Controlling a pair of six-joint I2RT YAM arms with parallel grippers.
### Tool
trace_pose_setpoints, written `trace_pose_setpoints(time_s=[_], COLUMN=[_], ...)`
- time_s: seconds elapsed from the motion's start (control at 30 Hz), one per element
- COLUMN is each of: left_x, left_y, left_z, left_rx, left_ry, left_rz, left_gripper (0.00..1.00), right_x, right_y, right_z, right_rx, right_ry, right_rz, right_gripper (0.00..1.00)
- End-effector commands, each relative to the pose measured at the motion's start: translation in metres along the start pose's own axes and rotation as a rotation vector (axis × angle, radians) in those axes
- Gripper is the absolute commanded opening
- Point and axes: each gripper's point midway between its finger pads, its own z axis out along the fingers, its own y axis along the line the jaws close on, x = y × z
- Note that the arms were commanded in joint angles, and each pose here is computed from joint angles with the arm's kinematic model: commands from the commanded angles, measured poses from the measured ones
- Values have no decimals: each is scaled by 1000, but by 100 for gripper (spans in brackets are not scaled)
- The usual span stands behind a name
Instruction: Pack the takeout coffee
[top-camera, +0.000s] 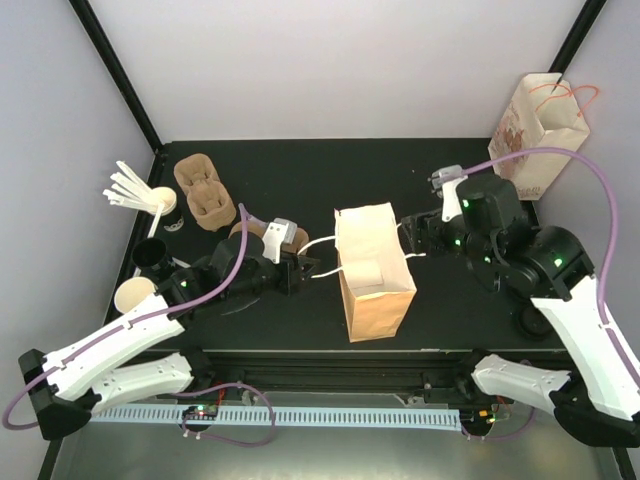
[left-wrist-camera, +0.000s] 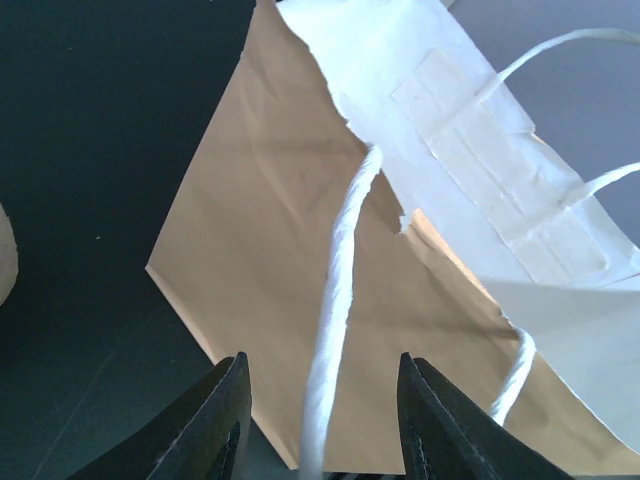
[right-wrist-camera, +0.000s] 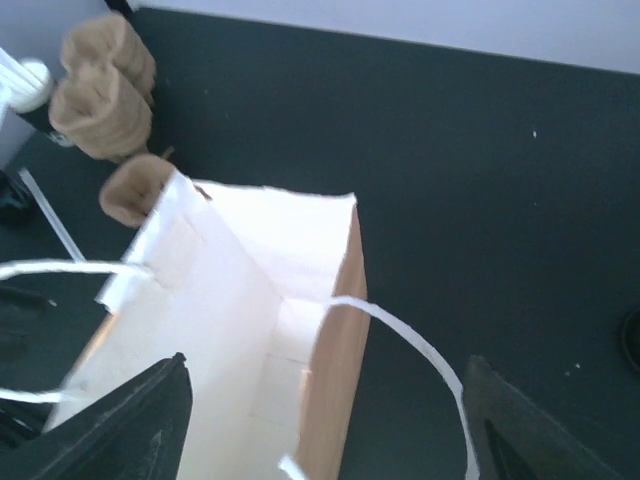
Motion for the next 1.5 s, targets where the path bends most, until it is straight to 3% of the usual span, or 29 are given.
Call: trace_pose_setpoints(time_s=[0.0,0.17,0.4,0.9,1.1,1.2,1.3,1.47], left_x=[-17,-14,-13,-9,-4,-5,-11,-31], left_y=[-21,-20,-19,-15,-11,-11,-12,-19], left_z=[-12,-8,-5,-1,1,-1,-8,-33], left_rx=[78,77,73,59,48,44,41,43], left_ry=[-40,-23,-18,0,12,6,-16,-93], left_rz=[-8,-13,-19,-16,-15,-12,-4,18], left_gripper=[43,43,43,43,43,44,49,87], right_x=[-12,-5,32,62,70,68,56,32], right_y=[4,12,13,12,3,1,-2,-6], right_z=[-20,-17,15,73,86,86,78,61], right_rx=[-16,-47,-31,20,83,95,107,125], right_ry=[18,108,267,379,414,405,357,292], right_rz=[-11,-17,-11,-11,-28,-36,-51,-113], right_gripper=[71,59,57,47,35,19,2,1])
